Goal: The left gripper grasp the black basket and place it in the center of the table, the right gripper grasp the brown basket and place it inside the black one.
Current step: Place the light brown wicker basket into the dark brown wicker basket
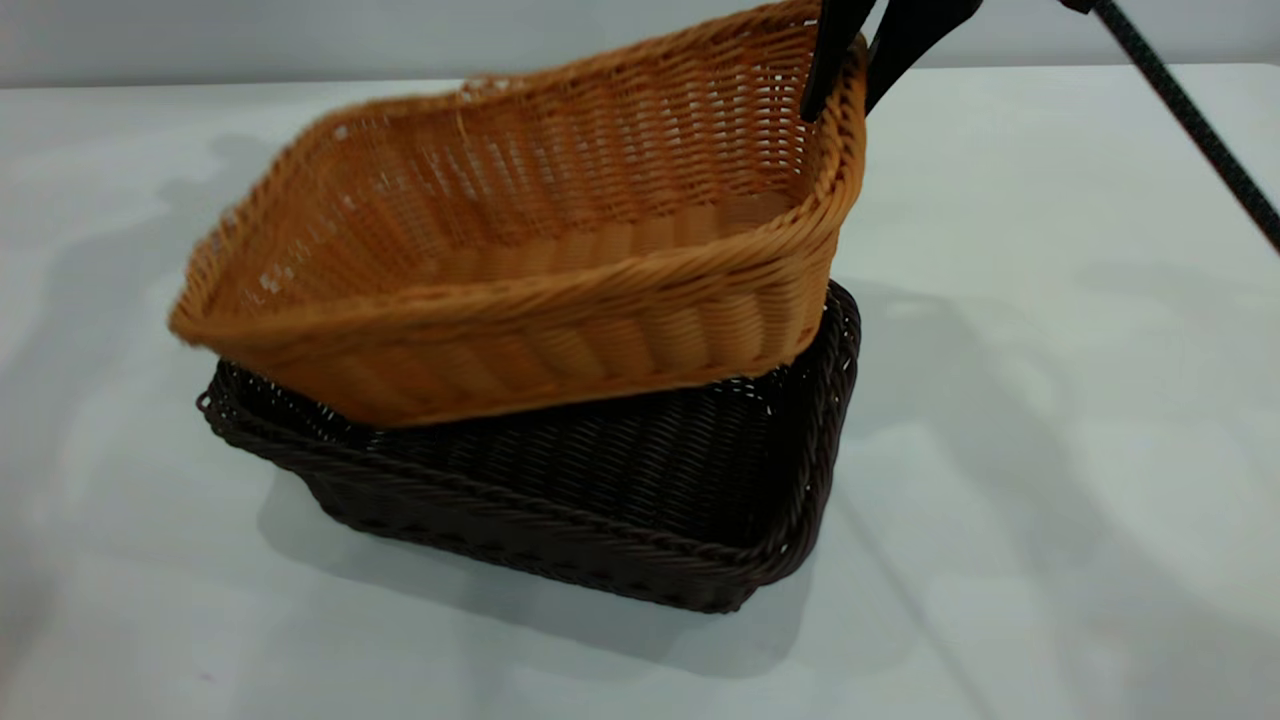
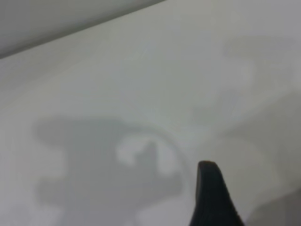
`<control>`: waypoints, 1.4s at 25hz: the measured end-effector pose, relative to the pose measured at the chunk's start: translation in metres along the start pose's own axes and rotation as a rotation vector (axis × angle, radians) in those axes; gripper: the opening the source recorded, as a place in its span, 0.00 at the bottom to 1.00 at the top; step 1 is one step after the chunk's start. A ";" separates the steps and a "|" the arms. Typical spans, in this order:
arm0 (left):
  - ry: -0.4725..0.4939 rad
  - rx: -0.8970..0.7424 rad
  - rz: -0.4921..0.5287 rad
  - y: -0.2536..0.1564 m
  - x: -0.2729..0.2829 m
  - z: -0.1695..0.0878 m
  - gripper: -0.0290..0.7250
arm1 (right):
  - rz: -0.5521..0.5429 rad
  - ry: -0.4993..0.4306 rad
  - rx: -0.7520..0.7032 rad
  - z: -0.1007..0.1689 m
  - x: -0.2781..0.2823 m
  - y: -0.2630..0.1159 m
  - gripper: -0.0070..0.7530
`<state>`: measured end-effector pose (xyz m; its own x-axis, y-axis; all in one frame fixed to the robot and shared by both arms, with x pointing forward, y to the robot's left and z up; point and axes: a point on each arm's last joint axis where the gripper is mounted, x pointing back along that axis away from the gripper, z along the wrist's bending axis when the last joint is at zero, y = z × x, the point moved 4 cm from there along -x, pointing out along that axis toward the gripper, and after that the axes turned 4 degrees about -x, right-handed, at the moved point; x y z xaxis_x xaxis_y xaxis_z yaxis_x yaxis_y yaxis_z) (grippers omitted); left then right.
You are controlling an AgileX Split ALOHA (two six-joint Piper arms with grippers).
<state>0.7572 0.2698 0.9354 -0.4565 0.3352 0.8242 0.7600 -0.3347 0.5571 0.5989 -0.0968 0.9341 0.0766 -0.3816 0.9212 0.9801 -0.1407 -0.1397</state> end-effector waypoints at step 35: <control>-0.013 -0.023 -0.012 0.002 0.000 -0.002 0.56 | -0.067 0.035 -0.226 -0.003 -0.045 0.010 0.10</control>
<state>0.7576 0.2677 0.9364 -0.4591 0.3511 0.8161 0.7438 -0.3505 0.5692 0.6046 -0.0838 0.8904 0.0024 -0.3952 0.9186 0.9166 -0.3664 -0.1601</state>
